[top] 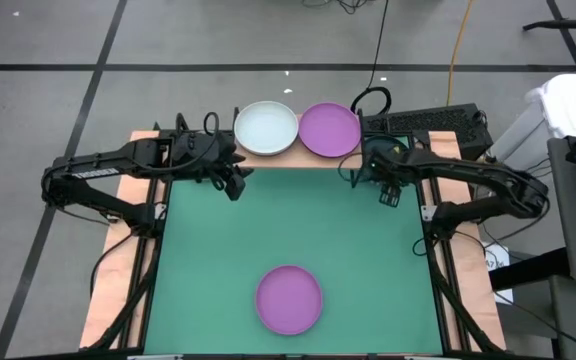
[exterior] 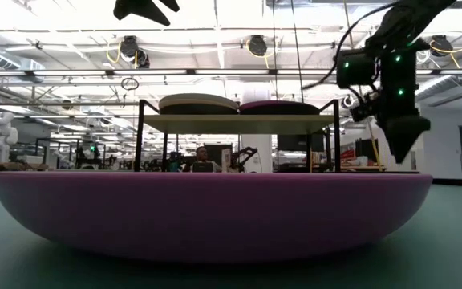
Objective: Place and stack plates onto a shelf
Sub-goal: Stack the dark blue plate on top of the purple plate on the shelf
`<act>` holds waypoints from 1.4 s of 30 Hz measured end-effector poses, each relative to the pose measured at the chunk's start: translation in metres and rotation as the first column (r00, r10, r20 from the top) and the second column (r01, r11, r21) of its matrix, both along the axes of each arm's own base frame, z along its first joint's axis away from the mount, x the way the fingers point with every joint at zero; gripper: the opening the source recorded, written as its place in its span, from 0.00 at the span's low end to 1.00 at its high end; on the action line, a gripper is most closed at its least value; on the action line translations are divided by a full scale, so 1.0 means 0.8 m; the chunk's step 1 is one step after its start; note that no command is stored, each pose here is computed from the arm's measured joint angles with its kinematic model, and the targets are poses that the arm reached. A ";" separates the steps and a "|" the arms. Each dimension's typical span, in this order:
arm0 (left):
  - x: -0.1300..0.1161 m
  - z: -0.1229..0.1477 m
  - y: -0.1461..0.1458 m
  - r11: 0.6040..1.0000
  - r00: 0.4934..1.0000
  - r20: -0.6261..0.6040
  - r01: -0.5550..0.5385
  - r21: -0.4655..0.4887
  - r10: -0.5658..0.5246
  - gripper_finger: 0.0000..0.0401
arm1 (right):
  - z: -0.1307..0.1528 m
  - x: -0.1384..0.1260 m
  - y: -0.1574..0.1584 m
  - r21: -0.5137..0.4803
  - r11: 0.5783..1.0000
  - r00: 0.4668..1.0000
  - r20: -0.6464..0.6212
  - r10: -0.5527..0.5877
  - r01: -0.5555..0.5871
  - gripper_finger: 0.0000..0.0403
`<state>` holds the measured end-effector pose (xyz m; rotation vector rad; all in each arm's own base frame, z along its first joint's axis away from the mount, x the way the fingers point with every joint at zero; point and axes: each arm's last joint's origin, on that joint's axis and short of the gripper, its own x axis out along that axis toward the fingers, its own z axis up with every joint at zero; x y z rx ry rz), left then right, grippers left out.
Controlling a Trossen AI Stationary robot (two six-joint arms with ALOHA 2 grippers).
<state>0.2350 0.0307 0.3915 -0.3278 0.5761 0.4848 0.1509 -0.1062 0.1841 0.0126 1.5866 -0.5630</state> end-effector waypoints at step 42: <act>0.000 0.000 0.001 1.000 1.000 -0.002 -0.010 0.012 0.010 0.52 | -0.064 -0.014 0.001 -0.028 0.937 0.938 -0.014 0.347 -0.347 0.47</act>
